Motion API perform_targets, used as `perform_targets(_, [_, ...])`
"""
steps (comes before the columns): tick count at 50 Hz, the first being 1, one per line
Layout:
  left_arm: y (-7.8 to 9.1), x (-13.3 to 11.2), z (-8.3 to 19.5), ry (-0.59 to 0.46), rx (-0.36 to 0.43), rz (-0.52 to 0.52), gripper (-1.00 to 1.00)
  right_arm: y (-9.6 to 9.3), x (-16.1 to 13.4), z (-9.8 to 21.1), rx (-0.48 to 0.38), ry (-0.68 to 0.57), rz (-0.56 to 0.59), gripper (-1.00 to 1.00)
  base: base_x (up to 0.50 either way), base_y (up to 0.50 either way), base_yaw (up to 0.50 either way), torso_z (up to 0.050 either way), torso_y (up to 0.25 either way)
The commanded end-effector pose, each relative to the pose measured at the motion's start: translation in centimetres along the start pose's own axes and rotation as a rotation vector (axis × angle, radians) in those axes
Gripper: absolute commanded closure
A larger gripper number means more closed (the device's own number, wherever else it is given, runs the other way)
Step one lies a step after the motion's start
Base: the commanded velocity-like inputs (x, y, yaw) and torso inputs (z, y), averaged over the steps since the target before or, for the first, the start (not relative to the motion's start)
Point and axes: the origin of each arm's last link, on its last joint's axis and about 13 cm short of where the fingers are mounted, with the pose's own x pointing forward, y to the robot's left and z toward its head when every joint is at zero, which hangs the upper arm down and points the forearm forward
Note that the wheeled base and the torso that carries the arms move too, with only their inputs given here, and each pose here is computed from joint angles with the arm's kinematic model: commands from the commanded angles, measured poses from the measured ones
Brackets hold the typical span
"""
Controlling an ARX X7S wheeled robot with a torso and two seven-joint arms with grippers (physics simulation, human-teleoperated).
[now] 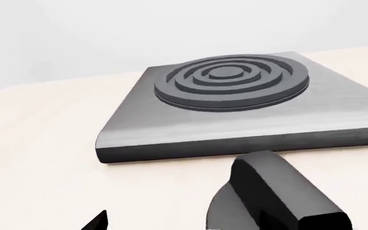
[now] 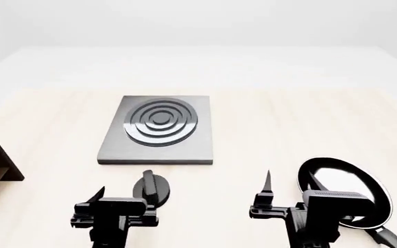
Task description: Turn on the stove and put the frying pan on it.
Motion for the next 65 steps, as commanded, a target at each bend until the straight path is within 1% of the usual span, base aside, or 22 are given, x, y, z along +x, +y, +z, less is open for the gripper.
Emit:
perform_targets(1, [-1.8, 0.1, 1.2, -0.019, -0.007, -0.118, -1.00, -0.3, 0.1, 0.0, 0.004, -0.002, -0.012, -1.00, 0.00, 0.00, 0.00, 0.000, 0.000])
perform_targets(9, [-2.5, -1.0, 3.6, -0.114, -0.012, -0.254, -1.00, -0.6, 0.4, 0.0, 0.002, -0.003, -0.030, -1.00, 0.00, 0.00, 0.00, 0.000, 0.000])
perform_targets(11, [-1.8, -1.0, 5.1, -0.141, -0.053, -0.228, -1.00, -0.5, 0.3, 0.0, 0.001, -0.003, -0.028, -1.00, 0.00, 0.00, 0.00, 0.000, 0.000])
perform_targets(13, [-1.2, -1.0, 6.0, -0.161, -0.054, -0.194, -1.00, -0.5, 0.3, 0.0, -0.004, -0.002, -0.029, -1.00, 0.00, 0.00, 0.00, 0.000, 0.000])
perform_targets(16, [0.1, -1.2, 7.4, -0.141, -0.095, -0.128, -1.00, -0.5, 0.5, -0.2, 0.005, 0.025, -0.014, -1.00, 0.00, 0.00, 0.00, 0.000, 0.000])
perform_targets(19, [0.8, -1.6, 7.9, -0.147, -0.075, -0.087, -1.00, -0.4, 0.5, -0.2, 0.021, 0.082, 0.031, -1.00, 0.00, 0.00, 0.00, 0.000, 0.000])
perform_targets(23, [1.5, -2.4, 8.0, -0.145, -0.073, -0.066, -1.00, -0.2, 0.3, -0.1, -0.050, 0.044, 0.036, -1.00, 0.00, 0.00, 0.00, 0.000, 0.000])
perform_targets(33, [2.1, -3.3, 8.0, -0.126, -0.067, -0.032, -1.00, -0.7, 0.2, 1.3, -0.048, 0.075, 0.035, -1.00, 0.00, 0.00, 0.00, 0.000, 0.000])
perform_targets(34, [2.1, -3.3, 8.0, -0.126, -0.065, -0.030, -1.00, -0.7, 0.2, 1.5, -0.029, 0.087, 0.064, -1.00, 0.00, 0.00, 0.00, 0.000, 0.000])
perform_targets(40, [2.5, -4.0, 8.0, -0.132, -0.045, -0.015, -1.00, -1.5, 0.3, 3.0, -0.087, 0.068, 0.092, -1.00, 0.00, 0.00, 0.00, 0.000, 0.000])
perform_targets(42, [2.7, -4.2, 7.9, -0.132, -0.043, -0.010, -1.00, -1.6, 0.3, 3.5, -0.133, 0.042, 0.100, -1.00, 0.00, 0.00, 0.00, 0.000, 0.000])
perform_targets(45, [3.0, -4.3, 7.8, -0.131, -0.049, -0.002, -1.00, -1.8, -0.1, 4.3, -0.196, 0.033, 0.150, -1.00, 0.00, 0.00, 0.00, 0.000, 0.000])
perform_targets(46, [3.0, -4.4, 7.8, -0.131, -0.050, 0.001, -1.00, -1.9, -0.2, 4.6, -0.187, 0.043, 0.162, -1.00, 0.00, 0.00, 0.00, 0.000, 0.000])
perform_targets(49, [3.1, -4.4, 7.7, -0.129, -0.055, 0.002, -1.00, -2.1, -0.2, 5.4, -0.240, 0.037, 0.193, -1.00, 0.00, 0.00, 0.00, 0.000, 0.000])
perform_targets(50, [3.0, -4.4, 7.6, -0.129, -0.059, 0.003, -1.00, -2.2, -0.3, 5.8, -0.227, 0.021, 0.232, -1.00, 0.00, 0.00, 0.00, 0.000, 0.000])
perform_targets(51, [3.0, -4.4, 7.7, -0.129, -0.061, 0.002, -1.00, -2.3, -0.5, 6.2, -0.273, 0.013, 0.244, -1.00, 0.00, 0.00, 0.00, 0.000, 0.000])
perform_targets(54, [3.0, -4.4, 7.8, -0.137, -0.062, -0.003, -1.00, -2.7, -0.5, 7.9, -0.340, 0.009, 0.303, -1.00, 0.00, 0.00, 0.00, 0.000, 0.000])
perform_targets(56, [3.1, -4.5, 7.8, -0.138, -0.065, -0.003, -1.00, -2.9, -0.4, 8.4, -0.365, -0.023, 0.289, -1.00, 0.00, 0.00, 0.00, 0.000, 0.000])
perform_targets(57, [3.1, -4.4, 7.7, -0.137, -0.067, -0.001, -1.00, -3.1, -0.2, 8.6, -0.372, 0.024, 0.322, -1.00, 0.00, 0.00, 0.00, 0.000, 0.000])
perform_targets(59, [3.2, -4.4, 7.6, -0.136, -0.071, 0.004, -1.00, -3.5, 0.3, 8.8, -0.450, 0.045, 0.313, -1.00, 0.00, 0.00, 0.00, 0.000, 0.000])
perform_targets(63, [3.2, -4.5, 7.4, -0.134, -0.073, -0.002, -1.00, -4.1, 0.8, 9.4, -0.492, 0.092, 0.324, -1.00, 0.00, 0.00, 0.00, 0.000, 0.000])
perform_targets(65, [3.2, -4.4, 7.3, -0.131, -0.074, -0.003, -1.00, -4.5, 1.1, 9.9, -0.549, 0.105, 0.316, -1.00, 0.00, 0.00, 0.00, 0.000, 0.000])
